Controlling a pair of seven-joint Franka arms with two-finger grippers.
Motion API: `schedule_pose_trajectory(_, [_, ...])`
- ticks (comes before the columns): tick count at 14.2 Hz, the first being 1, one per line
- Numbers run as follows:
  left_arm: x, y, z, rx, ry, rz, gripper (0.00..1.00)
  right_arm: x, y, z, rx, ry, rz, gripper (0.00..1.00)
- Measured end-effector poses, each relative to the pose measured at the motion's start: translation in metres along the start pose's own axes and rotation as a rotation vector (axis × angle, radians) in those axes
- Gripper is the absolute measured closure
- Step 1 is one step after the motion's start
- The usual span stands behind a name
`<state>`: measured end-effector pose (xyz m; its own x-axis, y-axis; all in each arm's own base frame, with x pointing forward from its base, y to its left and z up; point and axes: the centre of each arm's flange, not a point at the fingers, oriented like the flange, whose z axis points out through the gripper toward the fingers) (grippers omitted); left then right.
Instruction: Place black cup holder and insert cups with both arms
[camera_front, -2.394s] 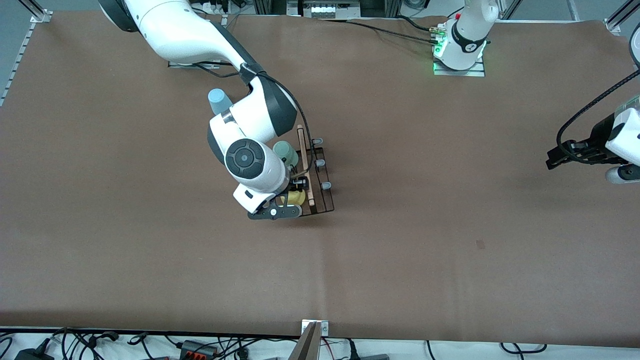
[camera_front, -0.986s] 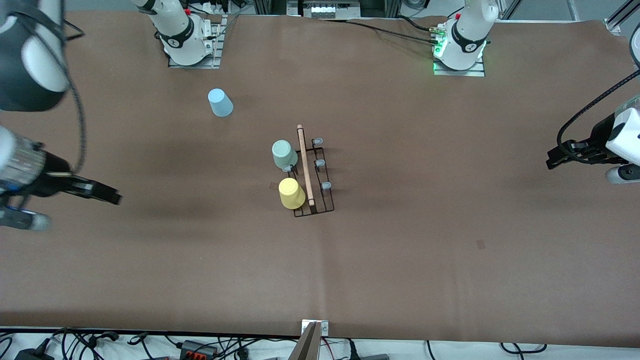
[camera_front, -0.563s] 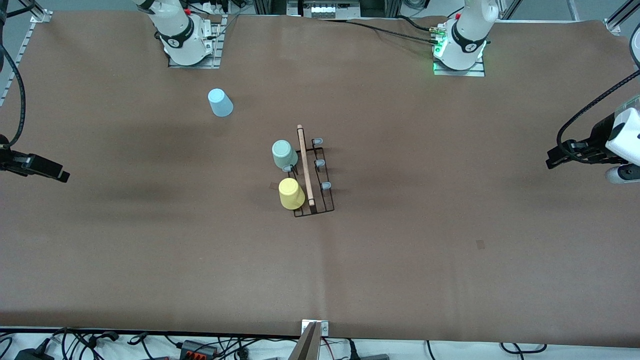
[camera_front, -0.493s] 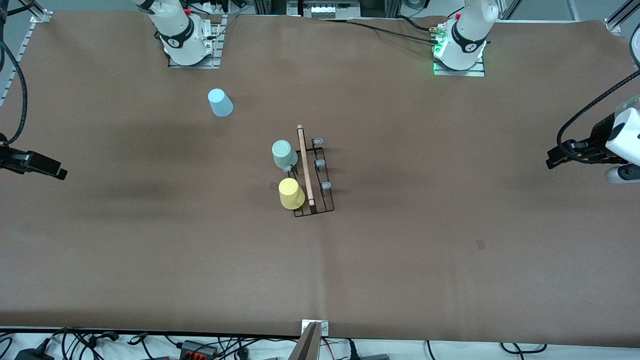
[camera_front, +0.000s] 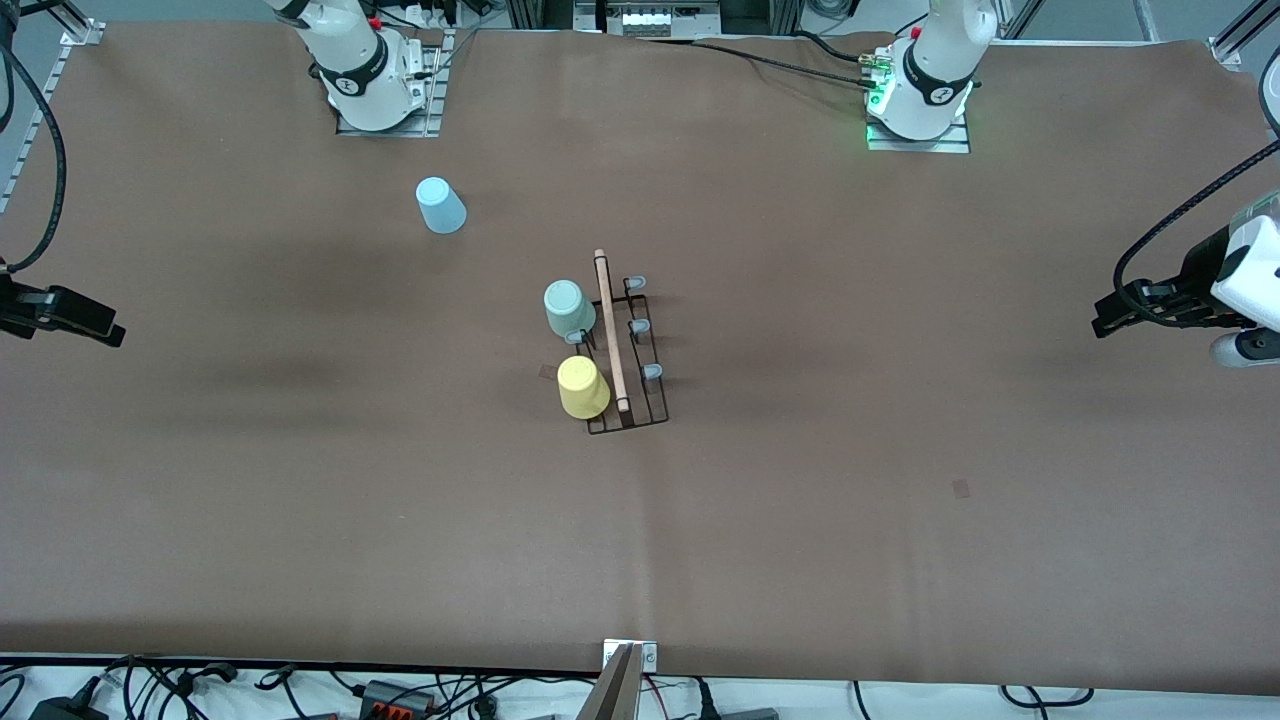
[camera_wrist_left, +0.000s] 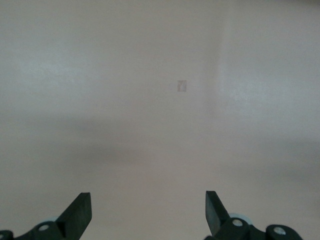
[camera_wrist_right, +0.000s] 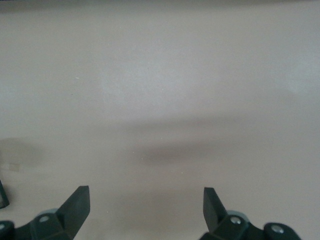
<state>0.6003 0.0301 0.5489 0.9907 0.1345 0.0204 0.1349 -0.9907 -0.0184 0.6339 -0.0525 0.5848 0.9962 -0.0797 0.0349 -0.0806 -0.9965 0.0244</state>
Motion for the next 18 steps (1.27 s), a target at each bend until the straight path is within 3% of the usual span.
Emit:
schedule_pose_trajectory(7, [0.000, 0.000, 0.000, 0.000, 0.000, 0.000, 0.00, -0.035, -0.003, 0.023, 0.000, 0.003, -0.009, 0.00])
schedule_pose_trajectory(13, [0.000, 0.000, 0.000, 0.000, -0.001, 0.000, 0.00, -0.067, -0.004, -0.002, -0.001, -0.006, -0.016, 0.00])
schedule_pose_trajectory(18, [0.000, 0.000, 0.000, 0.000, -0.001, 0.000, 0.00, -0.071, -0.004, -0.005, 0.000, -0.014, -0.017, 0.00])
